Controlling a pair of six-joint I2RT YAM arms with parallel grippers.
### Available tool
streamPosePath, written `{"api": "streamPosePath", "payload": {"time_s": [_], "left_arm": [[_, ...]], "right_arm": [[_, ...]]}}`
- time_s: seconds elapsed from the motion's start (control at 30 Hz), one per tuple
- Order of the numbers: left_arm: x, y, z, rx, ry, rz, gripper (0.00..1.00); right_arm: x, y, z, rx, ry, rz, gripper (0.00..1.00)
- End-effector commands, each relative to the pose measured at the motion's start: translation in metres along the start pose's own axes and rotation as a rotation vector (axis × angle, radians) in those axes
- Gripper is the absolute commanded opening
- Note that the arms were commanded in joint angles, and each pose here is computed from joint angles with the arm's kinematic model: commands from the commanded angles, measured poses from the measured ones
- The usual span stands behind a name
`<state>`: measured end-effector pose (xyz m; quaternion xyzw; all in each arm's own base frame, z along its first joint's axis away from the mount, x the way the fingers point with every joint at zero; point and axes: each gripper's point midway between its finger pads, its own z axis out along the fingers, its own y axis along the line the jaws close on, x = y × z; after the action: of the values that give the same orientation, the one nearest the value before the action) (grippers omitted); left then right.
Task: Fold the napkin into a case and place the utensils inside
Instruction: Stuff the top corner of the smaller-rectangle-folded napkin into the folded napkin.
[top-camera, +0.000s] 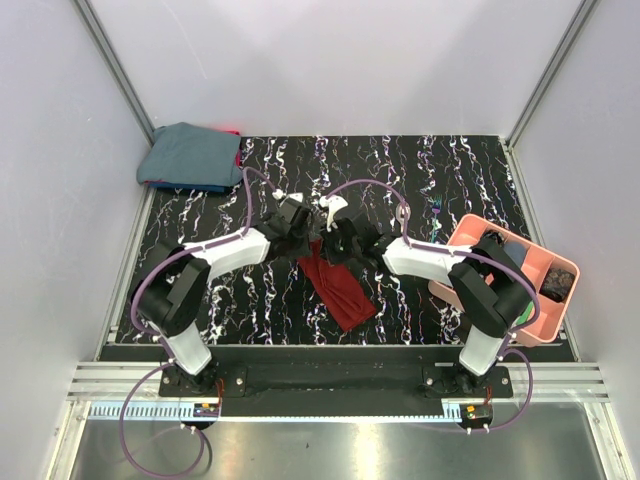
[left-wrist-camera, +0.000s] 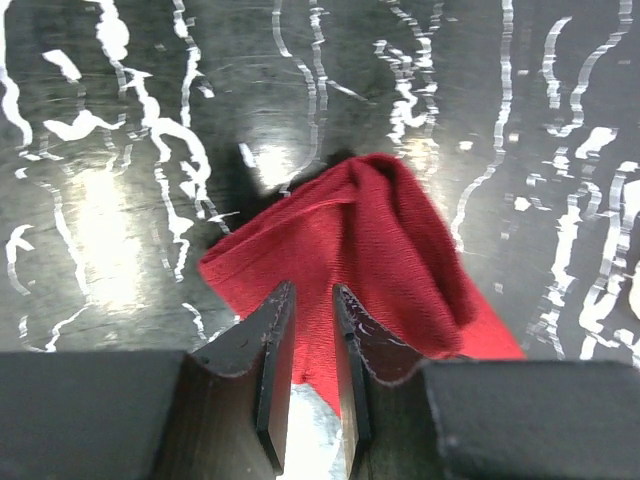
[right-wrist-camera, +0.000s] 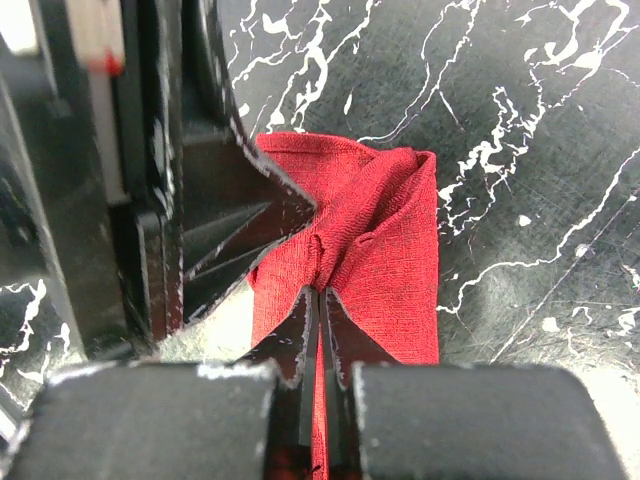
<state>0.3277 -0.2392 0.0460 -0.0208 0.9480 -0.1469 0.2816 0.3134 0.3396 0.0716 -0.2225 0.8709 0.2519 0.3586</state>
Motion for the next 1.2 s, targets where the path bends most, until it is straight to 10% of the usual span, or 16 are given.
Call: {"api": "streamPosePath", "payload": {"time_s": [0.0, 0.83, 1.17], "left_arm": [[-0.010, 0.005, 0.001, -0.075, -0.066, 0.045, 0.24], [0.006, 0.001, 0.012, -0.081, -0.019, 0.075, 0.32], [-0.004, 0.004, 0.007, -0.108, -0.067, 0.059, 0.11]], "right_arm": [[-0.012, 0.005, 0.001, -0.036, -0.037, 0.029, 0.00], [-0.008, 0.003, 0.005, -0.069, -0.042, 0.074, 0.00], [-0.004, 0.003, 0.004, -0.073, -0.036, 0.086, 0.00]]}}
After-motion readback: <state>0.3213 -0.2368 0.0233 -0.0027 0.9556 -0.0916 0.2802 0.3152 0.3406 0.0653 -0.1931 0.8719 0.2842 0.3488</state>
